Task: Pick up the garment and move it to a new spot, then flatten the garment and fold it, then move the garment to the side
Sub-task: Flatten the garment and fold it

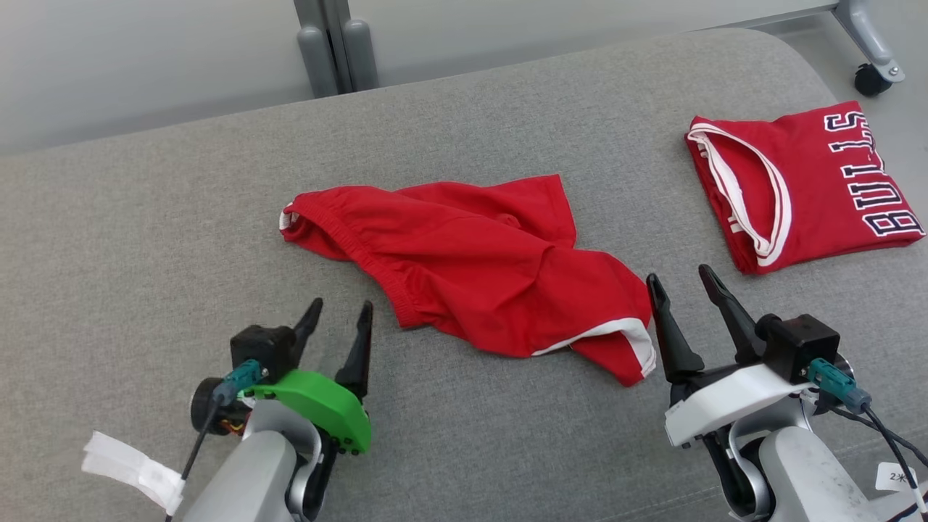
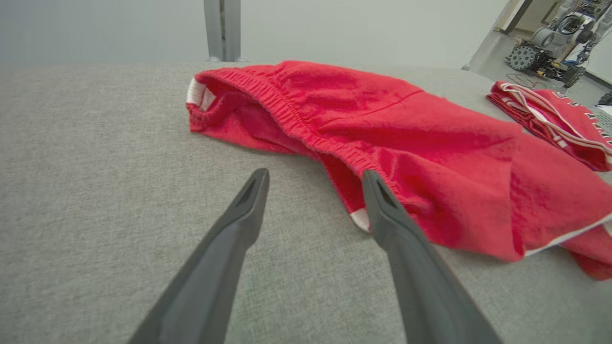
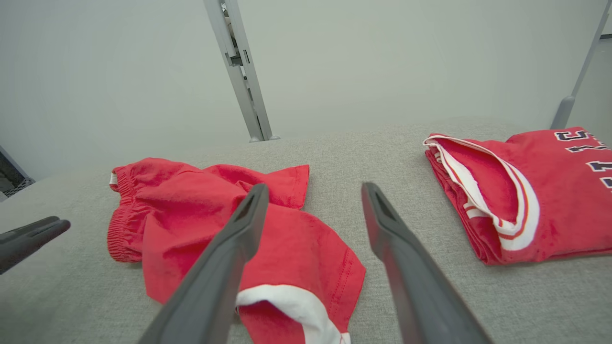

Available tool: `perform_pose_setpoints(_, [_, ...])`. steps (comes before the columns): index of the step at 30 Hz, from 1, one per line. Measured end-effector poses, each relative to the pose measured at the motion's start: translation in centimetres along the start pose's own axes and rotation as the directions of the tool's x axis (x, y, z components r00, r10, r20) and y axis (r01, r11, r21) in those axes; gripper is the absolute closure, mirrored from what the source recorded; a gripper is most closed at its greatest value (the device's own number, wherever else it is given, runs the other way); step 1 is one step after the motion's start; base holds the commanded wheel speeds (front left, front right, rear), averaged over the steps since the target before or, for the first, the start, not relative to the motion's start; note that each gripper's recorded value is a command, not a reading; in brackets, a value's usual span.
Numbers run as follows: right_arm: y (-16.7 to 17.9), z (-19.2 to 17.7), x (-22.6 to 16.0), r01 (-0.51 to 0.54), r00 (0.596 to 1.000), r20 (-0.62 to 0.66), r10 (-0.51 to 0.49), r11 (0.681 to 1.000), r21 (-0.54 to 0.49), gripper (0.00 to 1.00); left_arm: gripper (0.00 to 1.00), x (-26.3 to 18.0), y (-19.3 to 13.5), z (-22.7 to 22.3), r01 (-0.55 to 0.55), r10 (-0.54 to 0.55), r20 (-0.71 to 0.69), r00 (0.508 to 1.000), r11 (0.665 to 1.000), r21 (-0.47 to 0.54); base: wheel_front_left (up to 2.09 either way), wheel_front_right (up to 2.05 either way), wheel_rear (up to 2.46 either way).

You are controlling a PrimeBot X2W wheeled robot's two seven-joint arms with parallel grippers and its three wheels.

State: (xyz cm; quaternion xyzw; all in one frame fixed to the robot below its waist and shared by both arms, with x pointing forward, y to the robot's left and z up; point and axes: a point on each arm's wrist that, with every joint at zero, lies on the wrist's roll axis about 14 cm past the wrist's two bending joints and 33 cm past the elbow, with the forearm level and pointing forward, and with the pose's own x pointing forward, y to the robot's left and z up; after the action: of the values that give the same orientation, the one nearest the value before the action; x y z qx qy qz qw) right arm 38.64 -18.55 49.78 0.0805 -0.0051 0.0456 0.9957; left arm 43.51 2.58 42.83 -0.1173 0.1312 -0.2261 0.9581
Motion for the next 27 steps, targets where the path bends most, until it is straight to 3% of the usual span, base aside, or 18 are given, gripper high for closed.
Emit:
perform_pose_setpoints(5, [0.2,0.1,-0.1,-0.005,1.000,0.001,0.005,1.000,-0.002,0.00,0.00,-0.2,-3.5,-1.2,0.123,-0.124,-0.027,0.992,0.992,-0.015,0.00,0.00,0.00])
perform_pose_setpoints(9, [-0.3,0.1,-0.3,0.011,1.000,-0.002,-0.011,1.000,-0.003,0.00,0.00,-0.1,-4.2,-2.9,0.163,-0.158,-0.091,0.983,0.986,0.040,0.00,0.00,0.00])
perform_pose_setpoints(23, [-2.5,-0.6,-0.9,0.083,0.996,-0.017,-0.083,0.997,-0.002,0.00,0.00,2.6,-3.7,-4.6,0.169,-0.159,-0.156,0.975,0.984,0.055,0.00,0.00,0.00])
perform_pose_setpoints(24, [-2.6,-0.6,-0.9,0.087,0.996,-0.018,-0.087,0.996,-0.003,0.00,0.66,2.7,-3.8,-4.7,0.172,-0.162,-0.158,0.974,0.984,0.053,0.00,0.00,0.00])
perform_pose_setpoints(25, [-2.7,-0.6,-0.9,0.089,0.996,-0.018,-0.089,0.996,-0.003,0.00,1.00,2.8,-3.9,-4.8,0.179,-0.169,-0.161,0.972,0.983,0.049,0.00,0.00,0.00])
perform_pose_setpoints(27, [-2.8,-0.8,-0.9,0.094,0.995,-0.019,-0.094,0.996,-0.002,0.00,1.00,2.9,-4.1,-4.8,0.187,-0.179,-0.162,0.970,0.982,0.038,0.00,0.00,0.00])
